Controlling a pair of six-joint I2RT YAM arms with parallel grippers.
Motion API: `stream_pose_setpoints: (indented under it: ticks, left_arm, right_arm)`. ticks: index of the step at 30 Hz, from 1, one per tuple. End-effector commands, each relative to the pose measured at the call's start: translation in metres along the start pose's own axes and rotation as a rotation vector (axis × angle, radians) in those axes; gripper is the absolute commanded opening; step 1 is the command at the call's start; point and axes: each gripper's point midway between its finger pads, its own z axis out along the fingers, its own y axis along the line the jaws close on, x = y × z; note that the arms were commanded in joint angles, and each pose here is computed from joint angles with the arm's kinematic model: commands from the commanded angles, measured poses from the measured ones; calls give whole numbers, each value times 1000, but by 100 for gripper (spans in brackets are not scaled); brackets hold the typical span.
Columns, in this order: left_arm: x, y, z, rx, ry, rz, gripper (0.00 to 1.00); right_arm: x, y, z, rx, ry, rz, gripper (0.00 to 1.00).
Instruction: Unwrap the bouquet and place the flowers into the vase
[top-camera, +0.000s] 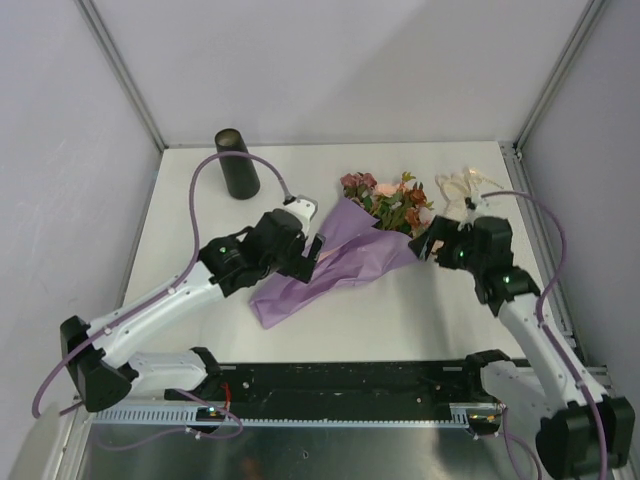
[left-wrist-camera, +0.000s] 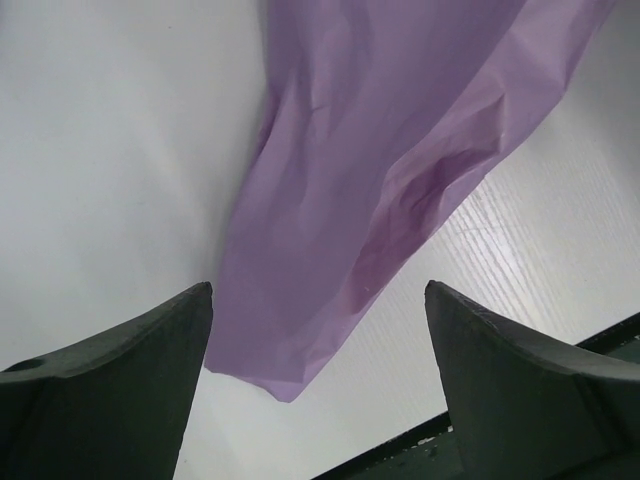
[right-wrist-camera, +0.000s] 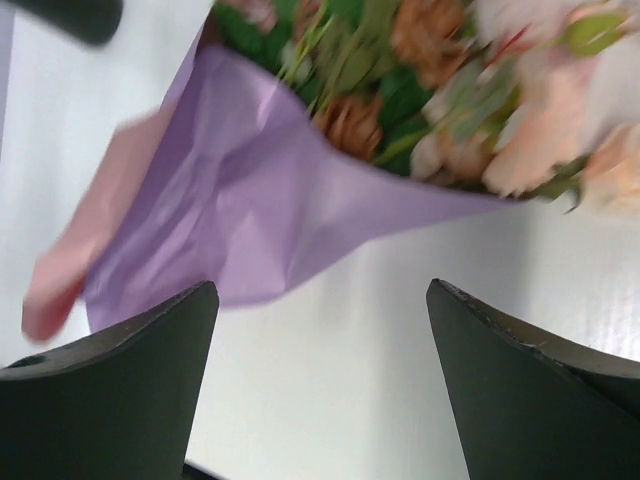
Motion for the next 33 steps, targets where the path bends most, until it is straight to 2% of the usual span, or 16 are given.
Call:
stream_pose_setpoints:
  ticks: [1, 6, 14, 17, 22, 25, 28, 33]
  left_arm:
    - [-7, -13, 4, 58, 29, 42, 90]
    - [-4, -17, 20, 46, 82, 80, 85]
    - [4, -13, 44, -13, 143, 120, 71]
    - [3, -2, 51, -90, 145, 119, 58]
    - [-2, 4, 59, -135, 150, 97, 22]
    - [-6, 12, 63, -164, 151, 50, 6]
    - [-7, 30, 67, -204, 161, -39, 1]
    - [-5, 60, 73, -252, 194, -183, 0]
  right_arm:
    - [30, 34, -21, -203, -16, -105, 92]
    - [57, 38, -41, -278, -33, -116, 91]
    - [50, 38, -60, -290, -127, -134, 92]
    - [52, 38, -59, -297, -120, -129, 92]
    - [56, 33, -55, -276, -107, -128, 92]
    - [56, 33, -55, -276, -107, -126, 92]
    - [56, 33, -54, -275, -104, -118, 92]
    - [61, 27, -46, -233, -64, -36, 91]
